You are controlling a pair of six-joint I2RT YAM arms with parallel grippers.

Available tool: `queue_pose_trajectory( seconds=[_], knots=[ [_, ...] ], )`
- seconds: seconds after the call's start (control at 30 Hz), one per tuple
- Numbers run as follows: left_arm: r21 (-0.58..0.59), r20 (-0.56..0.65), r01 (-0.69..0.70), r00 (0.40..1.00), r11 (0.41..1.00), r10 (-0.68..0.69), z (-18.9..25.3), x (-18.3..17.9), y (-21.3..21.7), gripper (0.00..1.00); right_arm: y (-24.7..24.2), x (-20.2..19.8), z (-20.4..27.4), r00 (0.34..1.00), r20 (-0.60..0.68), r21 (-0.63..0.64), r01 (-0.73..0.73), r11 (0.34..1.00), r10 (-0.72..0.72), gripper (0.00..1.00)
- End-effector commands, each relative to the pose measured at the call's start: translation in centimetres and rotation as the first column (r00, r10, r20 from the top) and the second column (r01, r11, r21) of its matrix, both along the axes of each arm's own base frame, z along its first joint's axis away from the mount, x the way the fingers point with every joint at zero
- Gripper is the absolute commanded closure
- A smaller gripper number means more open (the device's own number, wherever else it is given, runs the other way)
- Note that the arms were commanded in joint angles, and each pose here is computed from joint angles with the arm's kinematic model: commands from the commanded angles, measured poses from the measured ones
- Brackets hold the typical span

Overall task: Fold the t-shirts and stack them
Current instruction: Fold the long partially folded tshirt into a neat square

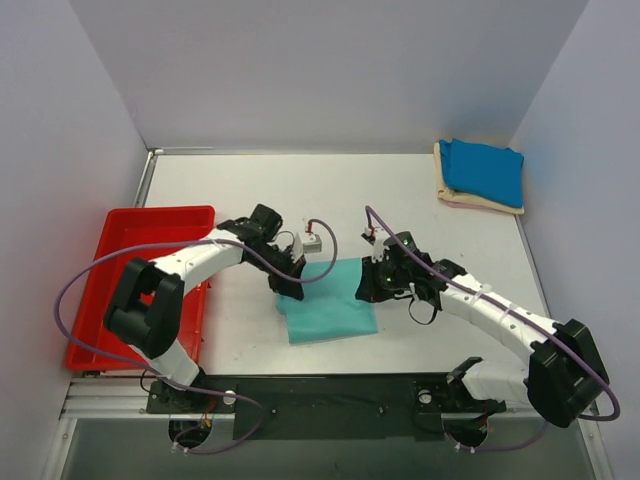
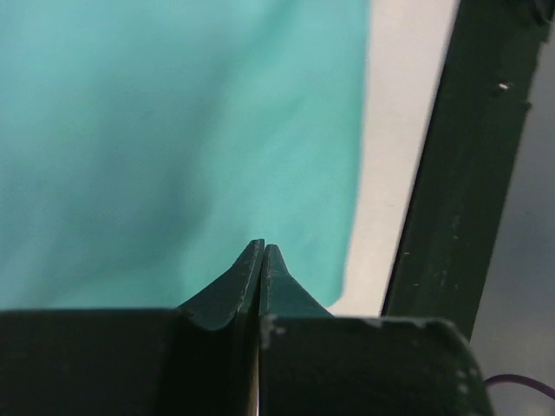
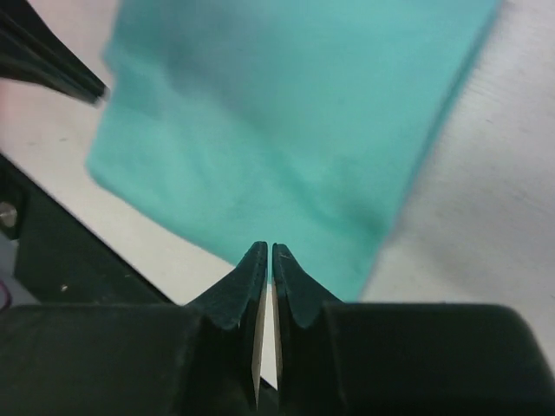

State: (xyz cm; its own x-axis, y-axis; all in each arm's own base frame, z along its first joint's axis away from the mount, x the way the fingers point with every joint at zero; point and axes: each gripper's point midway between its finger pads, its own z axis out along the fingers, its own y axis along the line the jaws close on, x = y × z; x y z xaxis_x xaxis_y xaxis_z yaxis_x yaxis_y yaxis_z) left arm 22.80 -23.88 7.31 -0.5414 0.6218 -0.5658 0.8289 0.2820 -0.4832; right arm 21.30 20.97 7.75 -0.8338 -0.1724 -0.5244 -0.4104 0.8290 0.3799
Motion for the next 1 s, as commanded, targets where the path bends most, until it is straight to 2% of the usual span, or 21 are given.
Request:
queue_pose_trajectory(
  seconds=[0.0, 0.03, 0.07, 0.17, 0.27, 0.37, 0.47, 0.57, 0.6, 0.7, 0.73, 0.77, 0.8, 0.87, 0.97],
  knots=[
    [-0.063, -0.052, 0.171, 0.983, 0.983, -0.174, 1.5, -5.8, -2.3, 0.94, 3.7, -2.1, 1.8, 0.992, -0.031, 0.168, -0.119, 0.979, 0.125, 1.0],
    [-0.071, -0.111, 0.151, 0.981, 0.986, -0.158, 1.2, -6.3, -2.4, 0.94, 3.6, -3.1, 0.3, 0.99, -0.09, 0.184, -0.093, 0.978, 0.111, 1.0],
    [-0.051, -0.18, 0.141, 0.973, 0.989, -0.148, 0.1, -6.8, -2.2, 0.94, 4.6, -2.7, 0.7, 0.991, -0.057, 0.239, -0.107, 0.965, 0.124, 1.0],
    [-0.015, -0.318, 0.125, 0.94, 0.992, -0.123, -2.2, -7.8, -2.4, 1.0, 3.6, -3.1, -3.0, 0.984, -0.159, 0.195, -0.046, 0.98, 0.077, 1.0],
    [0.022, -0.302, 0.128, 0.946, 0.991, -0.116, -3.2, -7.8, -2.6, 1.0, 2.0, -4.1, -6.1, 0.969, -0.246, 0.145, 0.012, 0.989, 0.024, 1.0],
    [0.075, -0.239, 0.196, 0.955, 0.978, -0.173, -3.6, -9.1, -3.3, 1.0, 0.3, -5.0, -7.7, 0.952, -0.305, 0.092, 0.068, 0.993, -0.036, 1.0],
    [0.178, -0.209, 0.29, 0.945, 0.94, -0.252, -5.0, -10.6, -2.9, 1.0, -0.7, -4.6, -7.5, 0.952, -0.3, 0.056, 0.09, 0.994, -0.069, 1.0],
    [0.257, -0.187, 0.313, 0.944, 0.915, -0.27, -6.2, -10.0, -1.5, 1.0, -1.2, -4.1, -6.0, 0.955, -0.283, 0.036, 0.105, 0.994, -0.09, 1.0],
    [0.271, -0.177, 0.311, 0.946, 0.911, -0.27, -6.5, -9.7, -1.0, 1.0, -1.2, -3.1, -4.8, 0.964, -0.246, 0.049, 0.112, 0.993, -0.096, 0.97],
    [0.203, -0.146, 0.309, 0.948, 0.929, -0.283, -4.4, -9.7, -1.3, 0.97, -2.7, -1.4, -2.5, 0.972, -0.173, 0.032, 0.165, 0.986, -0.157, 0.71],
    [0.161, -0.119, 0.332, 0.941, 0.929, -0.316, -3.4, -9.9, -1.7, 0.89, -3.2, -0.2, -1.3, 0.977, -0.122, 0.041, 0.182, 0.983, -0.175, 0.64],
    [0.135, -0.075, 0.335, 0.942, 0.932, -0.328, -1.8, -9.7, -2.0, 0.85, -3.8, 0.2, -1.1, 0.975, -0.105, 0.026, 0.197, 0.98, -0.193, 0.62],
    [0.112, -0.006, 0.333, 0.942, 0.936, -0.335, -0.2, -9.1, -2.2, 0.77, -4.0, 1.0, -0.6, 0.979, -0.079, 0.022, 0.191, 0.981, -0.189, 0.59],
    [0.072, 0.087, 0.304, 0.947, 0.95, -0.31, 2.1, -8.0, -2.2, 0.69, -3.5, 1.9, -0.6, 0.982, -0.092, 0.036, 0.171, 0.985, -0.167, 0.55],
    [0.023, 0.134, 0.171, 0.976, 0.985, -0.172, 3.3, -5.2, -1.4, 0.65, -2.4, 2.6, -2.0, 0.972, -0.195, 0.076, 0.149, 0.986, -0.132, 0.38]
  ],
)
